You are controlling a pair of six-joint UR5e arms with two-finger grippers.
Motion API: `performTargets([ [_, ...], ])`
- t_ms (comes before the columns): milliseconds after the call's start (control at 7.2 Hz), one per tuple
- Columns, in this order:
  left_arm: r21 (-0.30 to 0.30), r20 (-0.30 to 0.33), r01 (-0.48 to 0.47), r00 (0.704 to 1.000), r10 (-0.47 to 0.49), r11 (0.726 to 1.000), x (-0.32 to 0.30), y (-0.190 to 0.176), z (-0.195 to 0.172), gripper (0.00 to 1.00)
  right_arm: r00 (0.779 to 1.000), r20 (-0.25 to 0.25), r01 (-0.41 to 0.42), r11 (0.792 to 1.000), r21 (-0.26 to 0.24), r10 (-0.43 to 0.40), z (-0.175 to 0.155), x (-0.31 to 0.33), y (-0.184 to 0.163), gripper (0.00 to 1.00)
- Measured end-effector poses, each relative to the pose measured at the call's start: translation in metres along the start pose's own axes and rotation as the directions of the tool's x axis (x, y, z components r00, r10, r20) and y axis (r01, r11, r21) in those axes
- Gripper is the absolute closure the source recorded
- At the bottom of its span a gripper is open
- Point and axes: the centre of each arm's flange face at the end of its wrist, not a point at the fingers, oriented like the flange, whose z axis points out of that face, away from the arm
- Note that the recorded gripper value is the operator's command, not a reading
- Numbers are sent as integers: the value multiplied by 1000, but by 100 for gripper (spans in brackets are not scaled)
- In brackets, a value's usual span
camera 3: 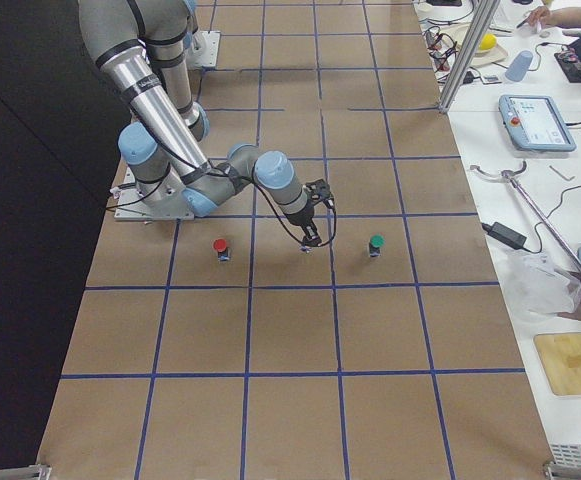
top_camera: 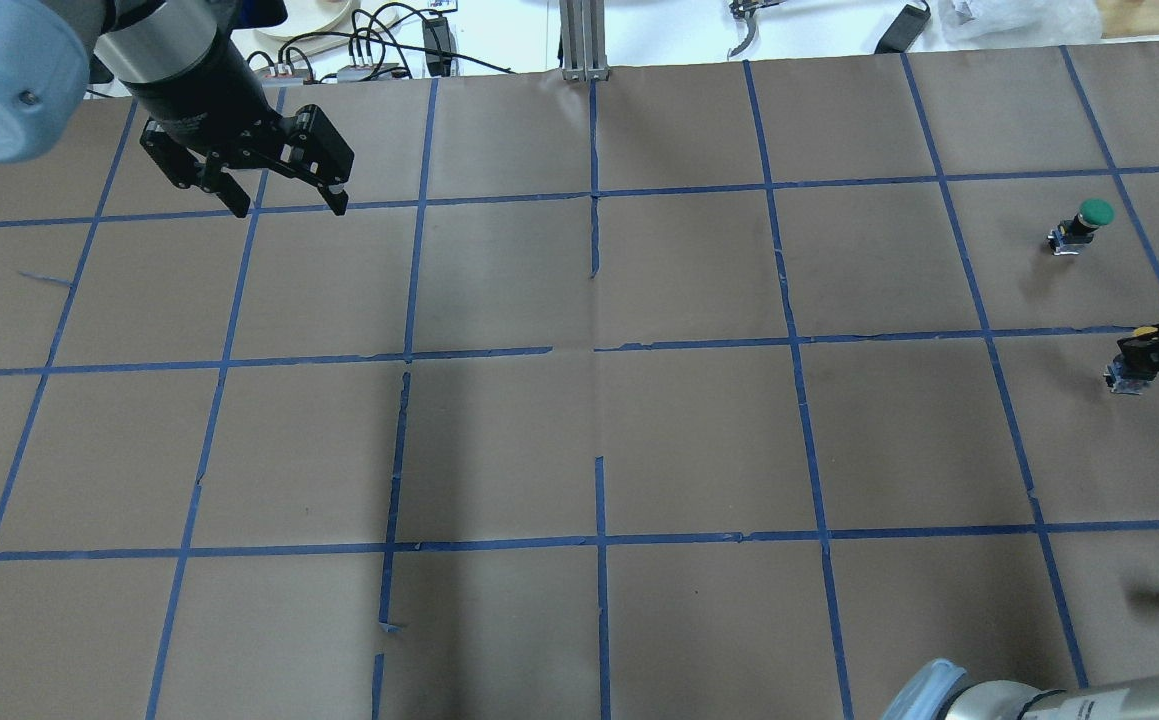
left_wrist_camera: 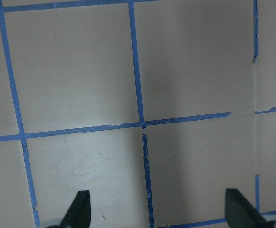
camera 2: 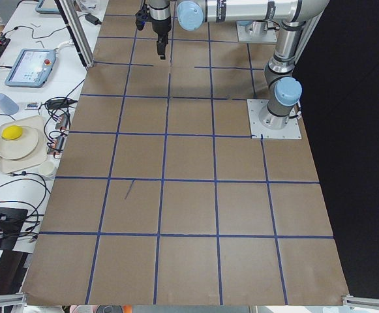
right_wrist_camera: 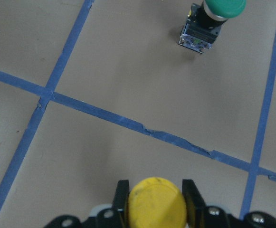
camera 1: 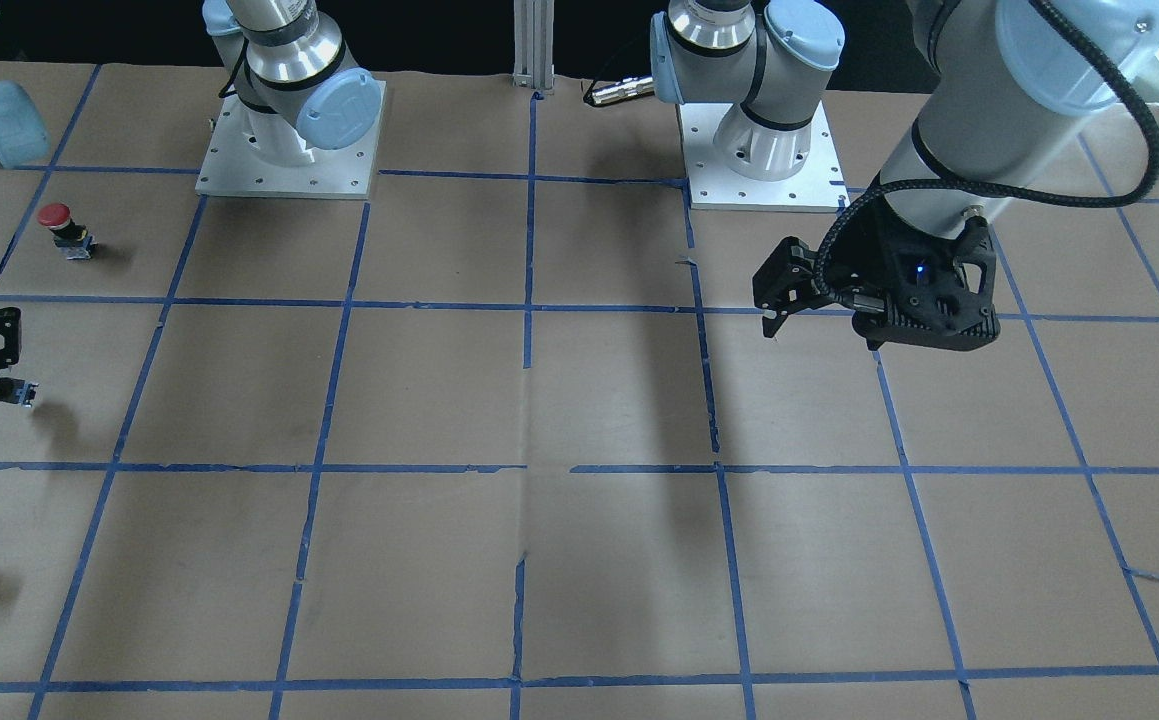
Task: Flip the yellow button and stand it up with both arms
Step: 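Lower the yellow button upright beside the green button with the right gripper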
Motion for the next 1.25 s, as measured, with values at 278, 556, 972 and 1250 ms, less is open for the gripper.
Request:
performTargets([
  [278,-18,24,2,1000,-1,1000,-3,7,-4,0,1000,14,-4,1000,23,4,3,-3,0,83],
  [556,-22,66,0,998,1,1000,-6,11,-8,0,1000,16,-7,1000,25,7,3,-3,2,83],
  [972,-16,101,-3,995,4,1000,-7,14,-11,0,1000,21,-19,1000,16,19,6,-4,9,80],
  [1250,-15,103,1,995,1,1000,-7,14,-10,0,1000,21,-21,1000,9,21,7,-5,11,74],
])
